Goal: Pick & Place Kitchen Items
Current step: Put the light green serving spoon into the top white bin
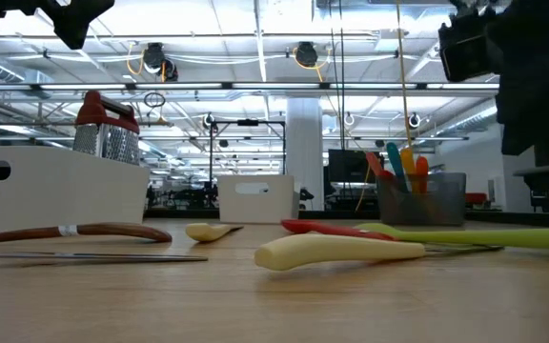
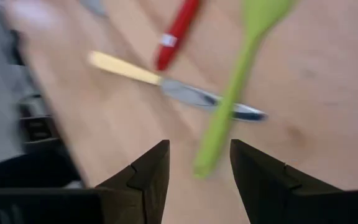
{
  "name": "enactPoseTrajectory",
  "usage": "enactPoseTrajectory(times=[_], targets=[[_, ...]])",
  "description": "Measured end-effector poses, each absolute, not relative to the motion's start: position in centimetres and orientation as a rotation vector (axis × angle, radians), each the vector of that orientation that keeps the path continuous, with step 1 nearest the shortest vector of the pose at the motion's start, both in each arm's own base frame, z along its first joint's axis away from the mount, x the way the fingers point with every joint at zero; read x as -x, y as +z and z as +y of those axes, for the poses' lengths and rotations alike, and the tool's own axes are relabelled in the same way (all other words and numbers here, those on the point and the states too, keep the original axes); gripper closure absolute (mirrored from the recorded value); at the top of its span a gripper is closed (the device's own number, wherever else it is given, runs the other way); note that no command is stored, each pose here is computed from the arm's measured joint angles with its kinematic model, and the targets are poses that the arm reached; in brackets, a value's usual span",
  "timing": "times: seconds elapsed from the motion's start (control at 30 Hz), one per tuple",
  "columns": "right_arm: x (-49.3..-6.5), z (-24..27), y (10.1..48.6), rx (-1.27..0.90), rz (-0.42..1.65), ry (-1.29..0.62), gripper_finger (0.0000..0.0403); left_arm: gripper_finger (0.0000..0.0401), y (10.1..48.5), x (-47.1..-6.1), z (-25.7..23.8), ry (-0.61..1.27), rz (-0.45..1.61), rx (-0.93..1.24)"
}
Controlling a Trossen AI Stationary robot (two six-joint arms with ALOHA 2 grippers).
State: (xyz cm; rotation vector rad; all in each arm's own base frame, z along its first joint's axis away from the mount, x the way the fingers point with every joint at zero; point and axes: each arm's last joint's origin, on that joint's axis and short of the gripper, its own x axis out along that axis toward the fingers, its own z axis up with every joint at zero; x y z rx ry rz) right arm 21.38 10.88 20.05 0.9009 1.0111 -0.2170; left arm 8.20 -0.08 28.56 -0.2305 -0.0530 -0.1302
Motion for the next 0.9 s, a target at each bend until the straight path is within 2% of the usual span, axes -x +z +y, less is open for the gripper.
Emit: enactPoseTrajectory(times=[0.2,0.4,0.63,0.9], targets=[[-23.4,12.3,21.2,-0.783,1.179,-0.288,0.0243,0.0034,28.6,-8.2,-0.1,-0.13,-0.053,0.232],[-26.4,14.1,20.6,-0.74,1.34,-0.358,0.0241,0.0034,28.6,-8.2,-0.1,-0.13,-0.052,0.232],[-29.3,15.6,19.4,-0.787,1.356,-0.428,0.0244,0.0034,28.6,-8.2,-0.1,-0.13,-0.053,0.232],[-29.4,15.7,17.2,-0.814,1.414,-0.593,0.0241,0.0034,28.6,-8.2,-0.1,-0.13,-0.053,0.232]])
